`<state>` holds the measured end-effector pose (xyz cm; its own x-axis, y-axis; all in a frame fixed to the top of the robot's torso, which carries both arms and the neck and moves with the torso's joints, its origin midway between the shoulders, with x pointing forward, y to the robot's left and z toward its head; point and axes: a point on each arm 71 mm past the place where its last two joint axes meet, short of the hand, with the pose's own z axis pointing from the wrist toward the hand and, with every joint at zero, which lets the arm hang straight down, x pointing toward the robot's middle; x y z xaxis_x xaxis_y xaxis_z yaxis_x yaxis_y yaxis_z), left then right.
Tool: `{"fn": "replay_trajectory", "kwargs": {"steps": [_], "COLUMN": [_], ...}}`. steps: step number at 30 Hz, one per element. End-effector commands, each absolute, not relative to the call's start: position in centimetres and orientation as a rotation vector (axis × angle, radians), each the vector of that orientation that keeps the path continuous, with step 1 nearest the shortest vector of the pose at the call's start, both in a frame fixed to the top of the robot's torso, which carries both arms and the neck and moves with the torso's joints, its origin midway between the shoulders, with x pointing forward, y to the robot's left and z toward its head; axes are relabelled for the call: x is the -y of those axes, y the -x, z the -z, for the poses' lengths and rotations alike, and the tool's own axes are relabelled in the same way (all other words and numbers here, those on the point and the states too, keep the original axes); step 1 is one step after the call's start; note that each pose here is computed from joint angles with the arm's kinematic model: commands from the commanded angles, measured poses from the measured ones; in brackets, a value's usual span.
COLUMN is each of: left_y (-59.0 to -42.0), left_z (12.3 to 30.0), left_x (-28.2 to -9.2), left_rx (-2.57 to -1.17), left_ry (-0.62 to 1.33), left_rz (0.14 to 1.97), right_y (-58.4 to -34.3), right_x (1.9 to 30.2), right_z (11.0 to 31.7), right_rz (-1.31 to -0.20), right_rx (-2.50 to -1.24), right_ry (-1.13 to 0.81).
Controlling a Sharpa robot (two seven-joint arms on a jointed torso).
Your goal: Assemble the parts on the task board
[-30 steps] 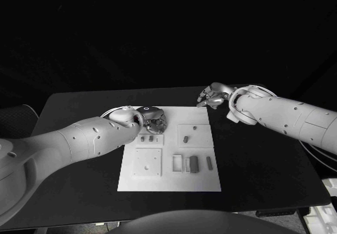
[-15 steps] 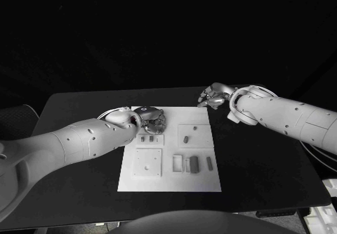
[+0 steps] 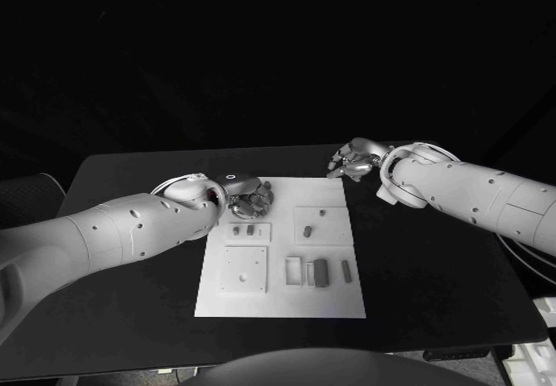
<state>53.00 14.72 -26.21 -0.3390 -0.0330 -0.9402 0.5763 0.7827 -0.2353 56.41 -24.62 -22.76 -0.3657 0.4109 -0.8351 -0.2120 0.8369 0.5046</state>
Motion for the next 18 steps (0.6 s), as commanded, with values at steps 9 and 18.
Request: {"fn": "replay_trajectory", "kwargs": {"steps": [9, 18], "left_y": [-53.8, -54.3], "left_z": [24.8, 25.1], "left_x": [-16.9, -18.2], "left_rx": [-1.841, -1.872], "left_ry": [-0.38, -0.368], "left_rz": [0.616, 0.576], "right_y": [-56.3, -56.3], "right_x": [24.6, 24.7], "right_z": [22.8, 22.8], "right_rz": [-0.665, -0.664], "right_rx": [-1.843, -1.843], "right_ry": [-0.142, -0.143]}}
